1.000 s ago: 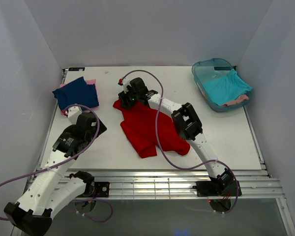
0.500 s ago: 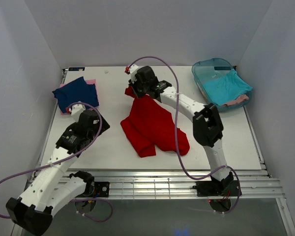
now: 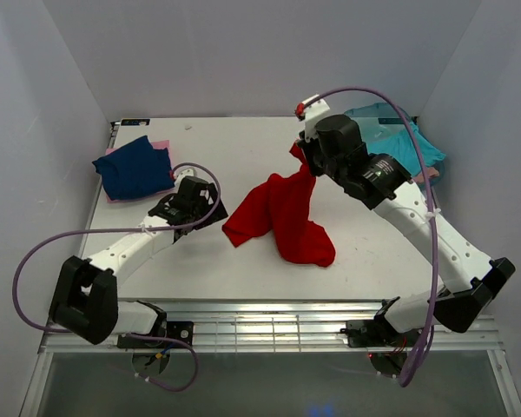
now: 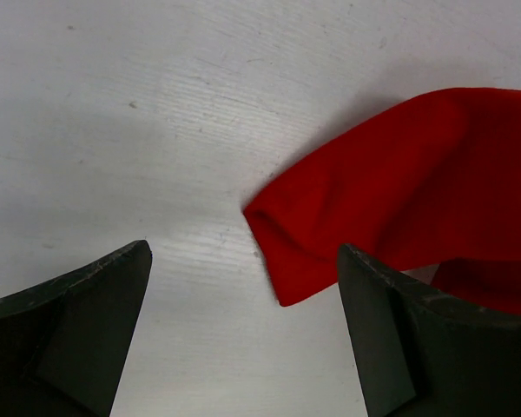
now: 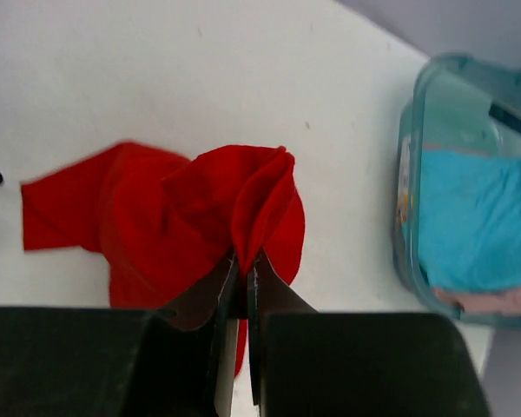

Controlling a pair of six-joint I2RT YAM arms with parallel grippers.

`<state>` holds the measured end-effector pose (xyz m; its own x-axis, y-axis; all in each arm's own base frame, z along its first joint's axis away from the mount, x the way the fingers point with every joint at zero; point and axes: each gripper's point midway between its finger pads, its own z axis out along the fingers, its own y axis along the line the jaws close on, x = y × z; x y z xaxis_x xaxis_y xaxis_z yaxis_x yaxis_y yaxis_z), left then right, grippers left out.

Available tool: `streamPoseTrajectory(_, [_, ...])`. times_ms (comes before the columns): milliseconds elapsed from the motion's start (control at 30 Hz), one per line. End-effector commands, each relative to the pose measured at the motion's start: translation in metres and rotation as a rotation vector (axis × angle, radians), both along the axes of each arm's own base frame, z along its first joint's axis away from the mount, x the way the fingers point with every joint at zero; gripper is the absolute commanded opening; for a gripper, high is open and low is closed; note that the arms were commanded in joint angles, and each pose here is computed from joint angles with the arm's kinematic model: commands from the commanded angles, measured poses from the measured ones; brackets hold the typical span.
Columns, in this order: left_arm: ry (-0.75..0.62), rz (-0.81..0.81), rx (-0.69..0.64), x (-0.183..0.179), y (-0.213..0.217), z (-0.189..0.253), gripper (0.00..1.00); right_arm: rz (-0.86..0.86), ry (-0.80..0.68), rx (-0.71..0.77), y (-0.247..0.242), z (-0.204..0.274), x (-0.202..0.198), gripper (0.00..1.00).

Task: Fold and stack the t-shirts
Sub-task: Flatten the tshirt out

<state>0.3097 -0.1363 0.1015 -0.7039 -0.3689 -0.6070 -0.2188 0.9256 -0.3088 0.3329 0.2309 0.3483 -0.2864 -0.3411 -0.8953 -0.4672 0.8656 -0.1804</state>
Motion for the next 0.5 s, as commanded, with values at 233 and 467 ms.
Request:
streamPoseTrajectory(233, [-0.130,-0.063,-0.106,0.074,-0.055,0.014,0.98,-0.358,0.398,-0.177,-0.102,-0.068,-0.091,0.08])
streamPoseTrajectory(467, [-0.122,-0.085,-0.060,0.141,-0.094,-0.016,0.98,-0.336,0.460,-0.111,-0.100,-0.086,-0.110,0.08])
